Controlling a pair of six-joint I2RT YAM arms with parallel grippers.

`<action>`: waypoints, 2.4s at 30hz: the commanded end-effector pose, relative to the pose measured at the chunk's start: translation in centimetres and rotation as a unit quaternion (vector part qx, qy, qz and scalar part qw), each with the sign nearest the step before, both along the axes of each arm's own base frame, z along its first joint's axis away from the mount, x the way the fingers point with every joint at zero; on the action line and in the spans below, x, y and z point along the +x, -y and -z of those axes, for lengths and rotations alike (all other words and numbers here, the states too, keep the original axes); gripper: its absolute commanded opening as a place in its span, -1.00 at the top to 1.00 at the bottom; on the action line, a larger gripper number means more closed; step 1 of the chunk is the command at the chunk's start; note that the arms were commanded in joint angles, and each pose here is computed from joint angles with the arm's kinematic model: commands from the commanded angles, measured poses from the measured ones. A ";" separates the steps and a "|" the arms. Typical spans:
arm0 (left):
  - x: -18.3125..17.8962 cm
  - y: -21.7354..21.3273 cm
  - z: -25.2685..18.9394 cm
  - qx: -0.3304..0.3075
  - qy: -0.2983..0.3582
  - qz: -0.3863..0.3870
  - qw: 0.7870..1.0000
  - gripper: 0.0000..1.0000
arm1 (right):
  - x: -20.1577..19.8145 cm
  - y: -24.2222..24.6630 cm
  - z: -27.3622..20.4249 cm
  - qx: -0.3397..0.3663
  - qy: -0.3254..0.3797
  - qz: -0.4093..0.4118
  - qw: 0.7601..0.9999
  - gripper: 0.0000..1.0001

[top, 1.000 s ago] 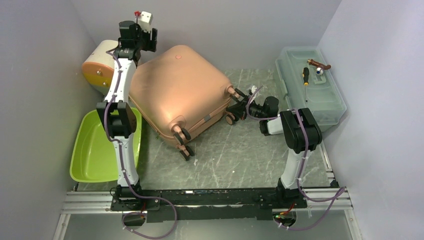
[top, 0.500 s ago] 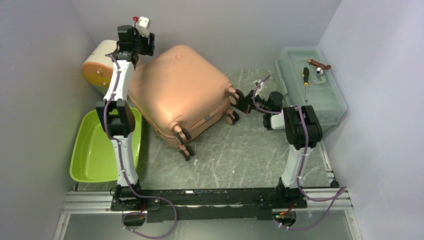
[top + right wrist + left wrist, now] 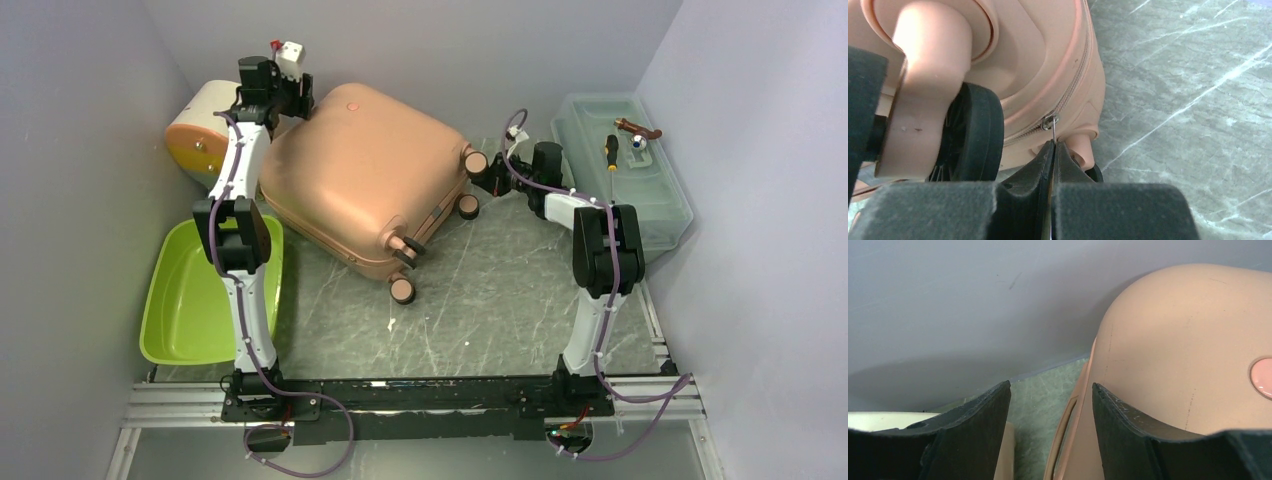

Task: Open, take out, and arrange the luggage
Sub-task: Pick up the zipper from the luggage, then unzip the zipper of the luggage.

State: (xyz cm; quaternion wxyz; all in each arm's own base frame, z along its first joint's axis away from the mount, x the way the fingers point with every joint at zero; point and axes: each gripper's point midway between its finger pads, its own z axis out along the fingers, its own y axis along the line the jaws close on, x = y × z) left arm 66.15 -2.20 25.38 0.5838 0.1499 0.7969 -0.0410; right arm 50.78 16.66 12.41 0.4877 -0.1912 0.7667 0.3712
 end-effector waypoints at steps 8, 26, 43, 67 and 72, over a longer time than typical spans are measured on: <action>1.0 0.0 1.2 -0.012 -0.001 -0.030 0.999 -0.48 | 0.0 3.4 -0.4 -0.012 0.026 0.033 0.999 1.00; 3.3 9.8 7.5 0.074 -0.002 0.057 0.996 -0.47 | 3.5 6.6 0.5 -0.030 0.005 0.060 0.998 1.00; 0.4 14.5 10.1 0.072 -0.049 0.148 0.985 -0.32 | 10.3 4.2 0.7 -0.019 -0.005 0.014 1.000 1.00; 1.9 4.6 -2.6 0.115 0.071 -0.114 0.984 -0.42 | 11.2 -2.0 -1.3 -0.034 0.099 -0.090 0.990 1.00; 2.0 -0.4 -3.9 0.162 0.093 -0.185 0.965 -0.42 | 9.6 -1.5 -0.9 -0.061 0.111 -0.106 0.986 1.00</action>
